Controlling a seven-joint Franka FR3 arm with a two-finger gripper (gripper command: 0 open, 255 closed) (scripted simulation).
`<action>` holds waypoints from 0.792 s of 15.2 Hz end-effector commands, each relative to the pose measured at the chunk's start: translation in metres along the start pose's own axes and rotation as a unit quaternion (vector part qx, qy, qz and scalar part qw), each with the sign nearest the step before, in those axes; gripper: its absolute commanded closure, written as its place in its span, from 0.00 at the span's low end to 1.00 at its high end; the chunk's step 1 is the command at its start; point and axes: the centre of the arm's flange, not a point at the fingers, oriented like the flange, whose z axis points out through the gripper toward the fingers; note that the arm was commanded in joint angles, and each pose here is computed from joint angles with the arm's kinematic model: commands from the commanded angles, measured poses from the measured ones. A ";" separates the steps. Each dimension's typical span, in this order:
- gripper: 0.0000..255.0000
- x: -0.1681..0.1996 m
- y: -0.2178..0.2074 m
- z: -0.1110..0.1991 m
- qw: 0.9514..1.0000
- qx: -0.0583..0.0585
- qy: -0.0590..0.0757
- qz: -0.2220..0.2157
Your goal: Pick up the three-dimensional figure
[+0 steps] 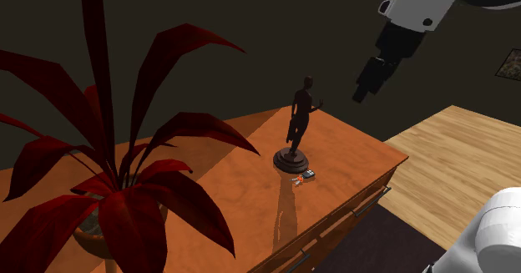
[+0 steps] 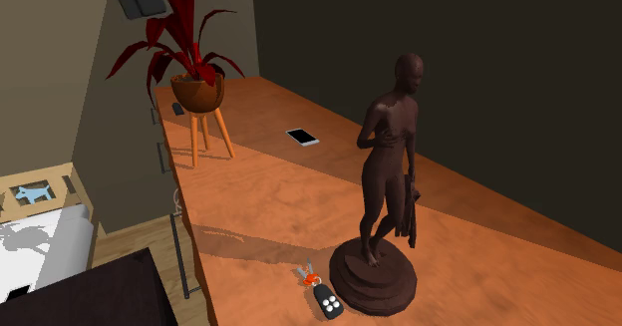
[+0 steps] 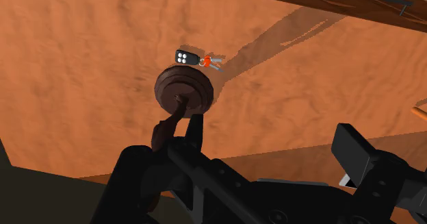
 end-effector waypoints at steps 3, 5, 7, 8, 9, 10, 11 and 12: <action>0.00 0.016 0.021 0.012 1.000 0.011 0.000 -0.013; 0.00 0.032 0.041 0.025 0.999 0.022 -0.001 -0.025; 0.00 0.049 0.060 0.038 0.999 0.033 -0.001 -0.038; 0.00 0.058 0.070 0.045 0.998 0.039 -0.001 -0.044; 0.00 0.067 0.079 0.052 0.998 0.044 -0.002 -0.050; 0.00 0.075 0.088 0.058 0.997 0.050 -0.002 -0.056; 0.00 0.084 0.097 0.066 0.996 0.055 -0.002 -0.063; 0.00 0.093 0.106 0.073 0.996 0.061 -0.002 -0.069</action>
